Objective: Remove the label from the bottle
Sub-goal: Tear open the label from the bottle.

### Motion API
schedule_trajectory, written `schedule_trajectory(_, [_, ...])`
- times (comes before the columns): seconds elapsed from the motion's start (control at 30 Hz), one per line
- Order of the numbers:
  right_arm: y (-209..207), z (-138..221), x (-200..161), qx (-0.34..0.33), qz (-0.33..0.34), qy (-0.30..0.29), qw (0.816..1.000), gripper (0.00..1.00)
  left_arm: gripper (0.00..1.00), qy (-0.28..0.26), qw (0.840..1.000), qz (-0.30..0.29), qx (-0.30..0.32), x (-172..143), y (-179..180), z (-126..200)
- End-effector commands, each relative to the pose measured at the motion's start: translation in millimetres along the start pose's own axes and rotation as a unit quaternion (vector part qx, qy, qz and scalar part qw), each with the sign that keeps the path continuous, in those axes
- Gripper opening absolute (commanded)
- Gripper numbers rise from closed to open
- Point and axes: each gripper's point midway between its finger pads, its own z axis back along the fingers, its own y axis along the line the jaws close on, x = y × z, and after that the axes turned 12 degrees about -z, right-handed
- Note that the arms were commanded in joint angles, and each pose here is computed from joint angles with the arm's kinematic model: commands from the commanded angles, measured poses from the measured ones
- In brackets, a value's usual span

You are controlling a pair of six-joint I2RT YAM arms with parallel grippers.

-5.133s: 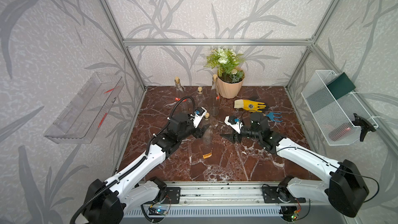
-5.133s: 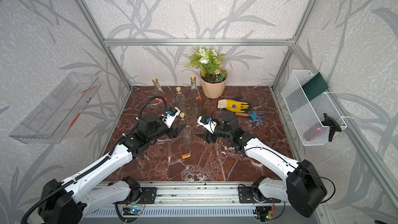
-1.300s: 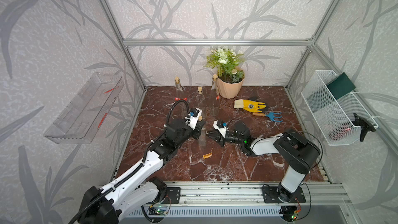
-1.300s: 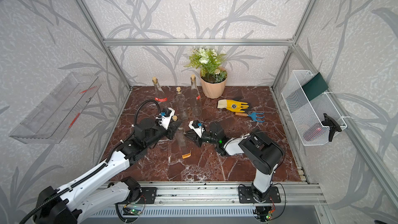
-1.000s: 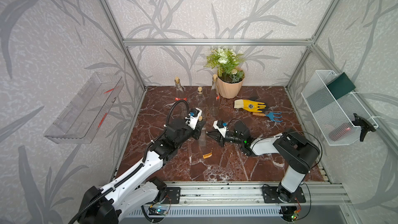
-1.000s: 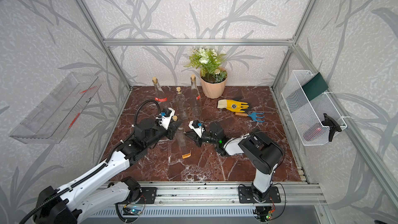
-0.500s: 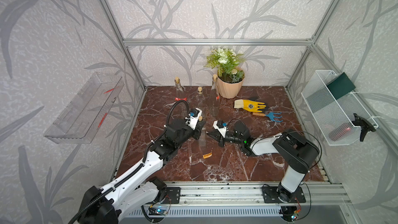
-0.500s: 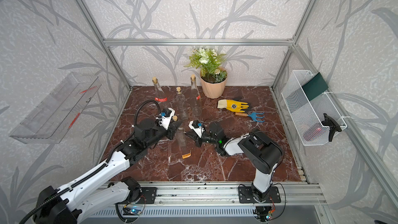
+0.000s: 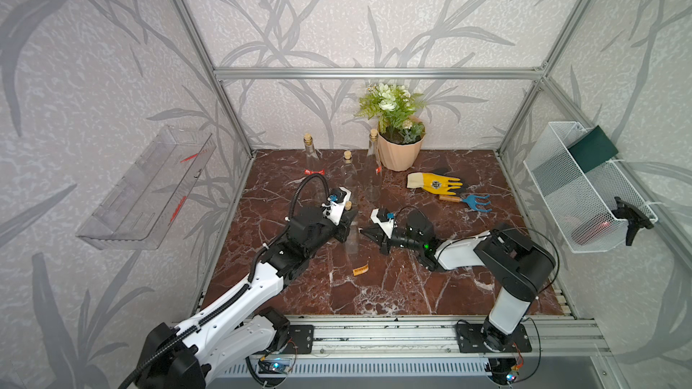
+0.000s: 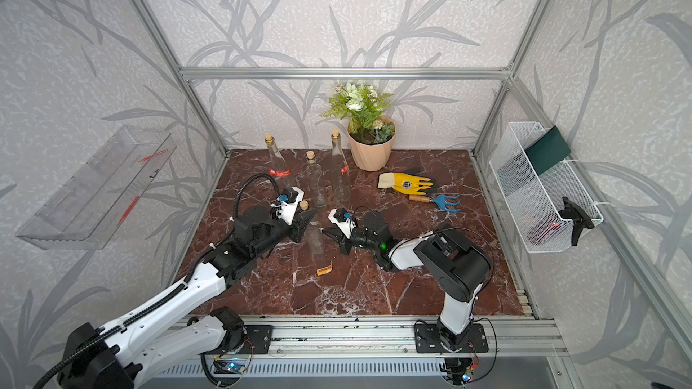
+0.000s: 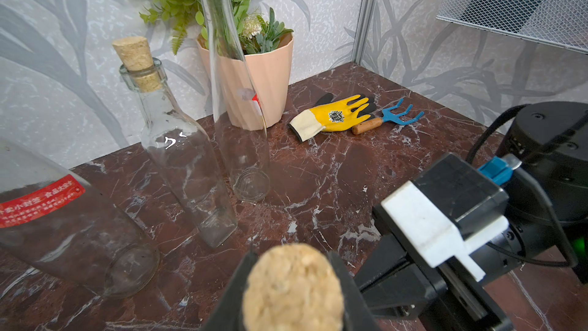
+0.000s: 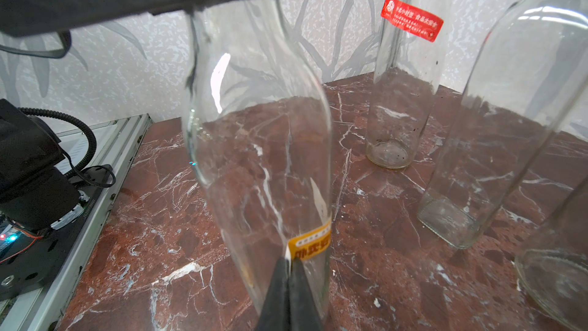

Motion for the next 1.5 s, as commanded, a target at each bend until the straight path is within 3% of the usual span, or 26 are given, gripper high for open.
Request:
schedule_trajectory(0.0, [-3.0, -0.7, 12.7, -0.006, 0.005, -0.018, 1.0, 0.0, 0.0, 0.013, 1.0, 0.001, -0.002, -11.1, -3.2, -0.3])
schedule_trajectory(1.47, [-21.0, 1.4, 28.0, -0.05, 0.006, -0.029, 0.998, 0.0, 0.0, 0.015, 1.0, 0.006, -0.007, -13.7, -5.5, -0.4])
